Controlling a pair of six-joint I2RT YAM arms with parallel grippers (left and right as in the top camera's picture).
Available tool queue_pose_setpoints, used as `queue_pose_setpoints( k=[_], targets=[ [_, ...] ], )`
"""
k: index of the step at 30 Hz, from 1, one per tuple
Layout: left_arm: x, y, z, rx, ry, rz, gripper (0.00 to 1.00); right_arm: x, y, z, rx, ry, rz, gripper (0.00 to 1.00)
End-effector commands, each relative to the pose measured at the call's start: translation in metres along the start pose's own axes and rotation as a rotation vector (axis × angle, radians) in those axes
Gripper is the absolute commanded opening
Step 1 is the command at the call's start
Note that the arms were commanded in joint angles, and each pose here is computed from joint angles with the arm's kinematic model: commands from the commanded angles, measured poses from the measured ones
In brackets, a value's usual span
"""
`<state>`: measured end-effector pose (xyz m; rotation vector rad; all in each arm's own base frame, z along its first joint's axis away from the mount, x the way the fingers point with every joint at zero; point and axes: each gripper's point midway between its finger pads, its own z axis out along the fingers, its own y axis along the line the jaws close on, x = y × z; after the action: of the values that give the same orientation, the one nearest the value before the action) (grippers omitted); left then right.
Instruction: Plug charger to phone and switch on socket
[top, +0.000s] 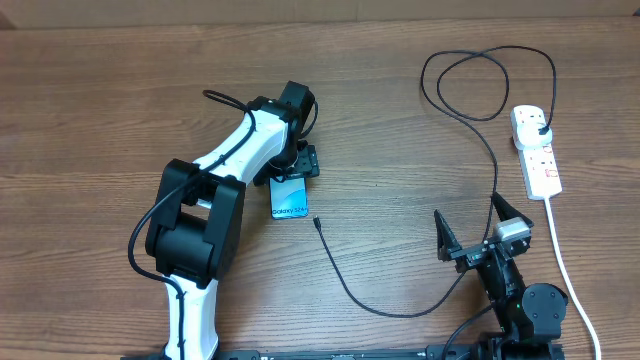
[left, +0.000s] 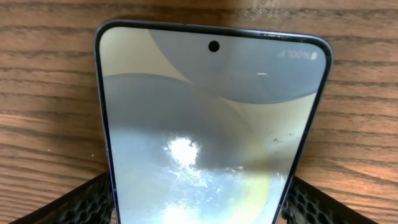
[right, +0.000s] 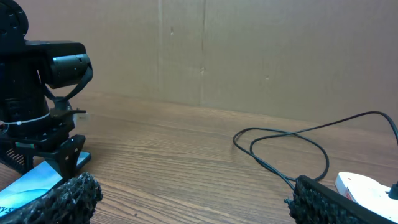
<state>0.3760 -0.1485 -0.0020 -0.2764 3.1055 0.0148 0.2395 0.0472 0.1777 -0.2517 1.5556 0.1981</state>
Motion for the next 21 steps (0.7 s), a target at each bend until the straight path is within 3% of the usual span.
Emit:
queue_pose_setpoints(
  k=[1,21],
  targets=[
    [0.0217,0.0198,0.0302,-0.067,0.099,0.003,0.87,0.0016,0.0017,0.0002,-0.007,-0.004,-0.003,1.0],
    [0.0213,0.0196,0.0302,-0.066,0.098,0.003,0.88,0.0016,0.0017,0.0002,-0.007,-0.004,-0.003,1.0]
  ],
)
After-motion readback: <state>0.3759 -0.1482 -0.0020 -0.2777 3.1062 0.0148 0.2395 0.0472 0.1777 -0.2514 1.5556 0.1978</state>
